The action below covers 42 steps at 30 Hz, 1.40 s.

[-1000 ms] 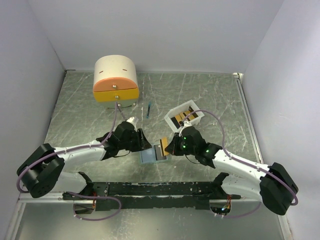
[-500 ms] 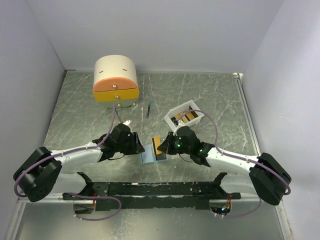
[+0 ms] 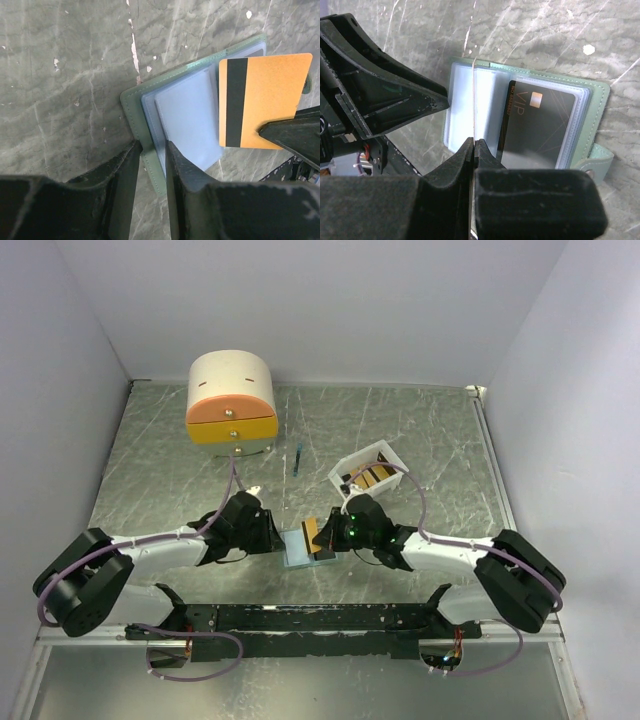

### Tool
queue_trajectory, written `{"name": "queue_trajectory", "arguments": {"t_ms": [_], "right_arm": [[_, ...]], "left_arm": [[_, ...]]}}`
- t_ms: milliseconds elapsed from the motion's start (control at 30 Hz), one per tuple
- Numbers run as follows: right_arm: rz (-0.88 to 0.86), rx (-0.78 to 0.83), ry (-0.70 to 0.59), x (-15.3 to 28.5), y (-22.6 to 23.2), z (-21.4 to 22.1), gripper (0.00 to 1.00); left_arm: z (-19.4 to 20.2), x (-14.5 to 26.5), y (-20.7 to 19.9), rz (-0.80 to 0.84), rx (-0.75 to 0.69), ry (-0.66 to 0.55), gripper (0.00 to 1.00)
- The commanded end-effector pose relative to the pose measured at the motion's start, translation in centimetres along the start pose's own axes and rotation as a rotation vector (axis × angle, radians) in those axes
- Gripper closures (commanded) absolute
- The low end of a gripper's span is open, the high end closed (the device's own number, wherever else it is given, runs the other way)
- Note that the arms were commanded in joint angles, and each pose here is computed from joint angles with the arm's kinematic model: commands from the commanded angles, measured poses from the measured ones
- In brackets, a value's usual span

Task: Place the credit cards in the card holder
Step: Insert the credit card into the card holder.

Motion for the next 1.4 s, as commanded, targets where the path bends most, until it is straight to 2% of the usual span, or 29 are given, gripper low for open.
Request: {"name": "queue_trajectory", "arguments": {"t_ms": [0,233,567,667,800,1367], "right_arm": [[-0.006,0.029,-0.007,-0.4,-0.4,0.4,1.0],[0.034,0.035,-0.034,0.2,-1.0,0.5,1.0],[0.06,0.025,-0.038,0.2,-1.7,0.9,1.0],[0.057,0.02,-0.042,0.2,-1.7,0.9,1.0],[0.043,0.012,-0.036,0.0,-1.6,1.0,1.0],[0.014,-0.078,-0.03,-0.3,-2.3,1.6,1.0]], "left_arm": [[0.6,0.0,1.1,-0.043,-0.005,0.018,0.63],[0.4,0.2,1.0,-0.051,-0.003,0.014,0.69],[-1.1,1.8,-1.9,0.098,-0.013,-0.036,0.75],[-1.0,1.8,-2.1,0.135,-0.02,-0.041,0.82],[-0.3,0.8,-1.2,0.103,-0.017,-0.004,0.91],[1.1,-0.3,0.9,0.013,-0.001,0.046,0.91]]}}
Point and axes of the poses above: each gripper's point midway between its finger pads, its own x axis back along the fingers, its own y axis along the line the jaws close on, z = x × y, the point moved 8 cm from there along x, back along the fingers, and after that the axes turned 4 degrees about x, right-handed, at the moved point
